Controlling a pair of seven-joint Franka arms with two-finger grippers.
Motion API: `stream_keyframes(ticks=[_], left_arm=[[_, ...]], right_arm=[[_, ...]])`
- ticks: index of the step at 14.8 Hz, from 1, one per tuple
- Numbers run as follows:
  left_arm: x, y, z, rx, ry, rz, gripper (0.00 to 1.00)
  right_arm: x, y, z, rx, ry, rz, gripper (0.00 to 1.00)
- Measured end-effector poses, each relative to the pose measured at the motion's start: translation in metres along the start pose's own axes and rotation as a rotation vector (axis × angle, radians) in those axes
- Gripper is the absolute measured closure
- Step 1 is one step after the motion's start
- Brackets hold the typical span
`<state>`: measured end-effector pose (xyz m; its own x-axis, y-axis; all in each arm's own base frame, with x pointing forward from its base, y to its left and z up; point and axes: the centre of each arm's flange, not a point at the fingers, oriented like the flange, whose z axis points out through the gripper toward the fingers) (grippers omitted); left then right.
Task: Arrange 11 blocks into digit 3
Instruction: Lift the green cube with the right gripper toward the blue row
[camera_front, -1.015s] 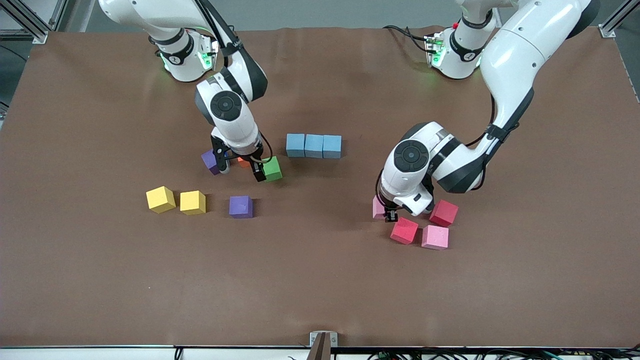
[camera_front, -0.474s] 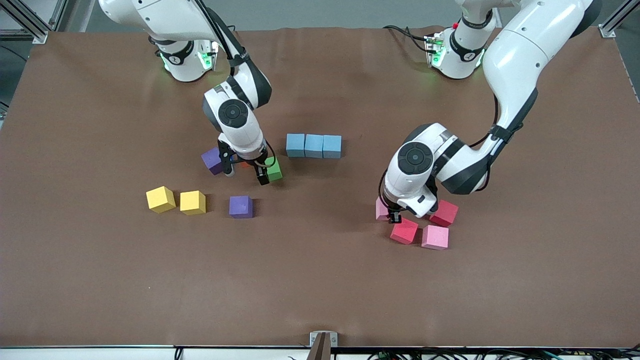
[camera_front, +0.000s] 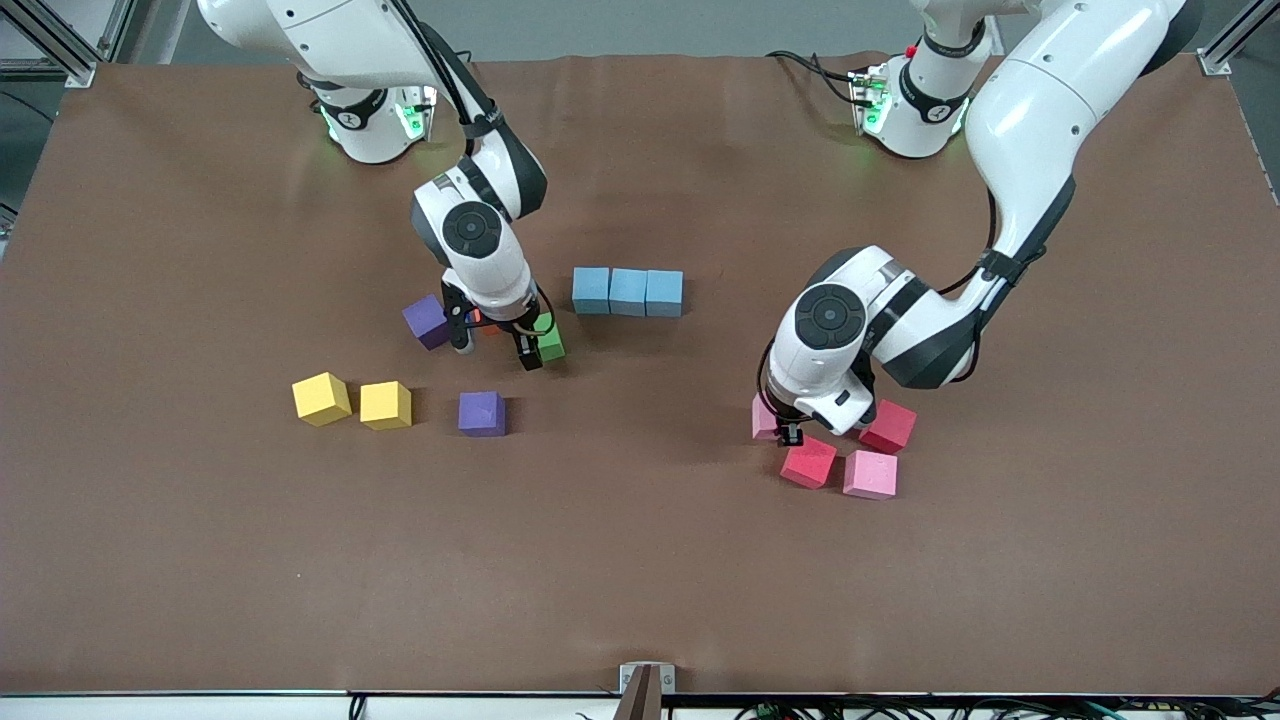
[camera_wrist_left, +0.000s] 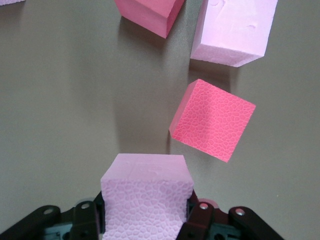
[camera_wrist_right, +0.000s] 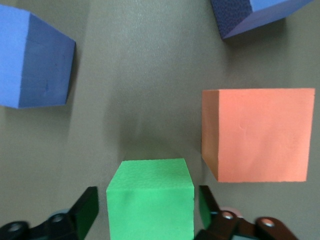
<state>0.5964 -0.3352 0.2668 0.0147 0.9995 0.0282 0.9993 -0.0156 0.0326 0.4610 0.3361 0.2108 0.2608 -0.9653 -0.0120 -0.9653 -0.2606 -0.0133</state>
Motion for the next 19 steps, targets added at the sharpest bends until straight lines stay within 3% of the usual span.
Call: stream_keyframes(ticks=[2, 7, 17, 19], left_arm=[[0.0, 0.0, 0.0, 0.0, 0.0, 0.0, 0.44], [0.0, 0.0, 0.0, 0.0, 0.0, 0.0, 0.44], [0.001, -0.001, 0.001, 0.008, 0.008, 0.0, 0.44], [0.001, -0.001, 0.001, 0.008, 0.008, 0.0, 0.44]], right_arm=[[-0.004, 0.001, -0.001, 0.001, -0.001, -0.005, 0.39], [-0.009, 0.0, -0.003, 0.006, -0.002, -0.064, 0.47], [-0.023, -0.001, -0.008, 0.014, 0.001, -0.877, 0.47], [-0.025, -0.003, -0.011, 0.017, 0.001, -0.977, 0.47]])
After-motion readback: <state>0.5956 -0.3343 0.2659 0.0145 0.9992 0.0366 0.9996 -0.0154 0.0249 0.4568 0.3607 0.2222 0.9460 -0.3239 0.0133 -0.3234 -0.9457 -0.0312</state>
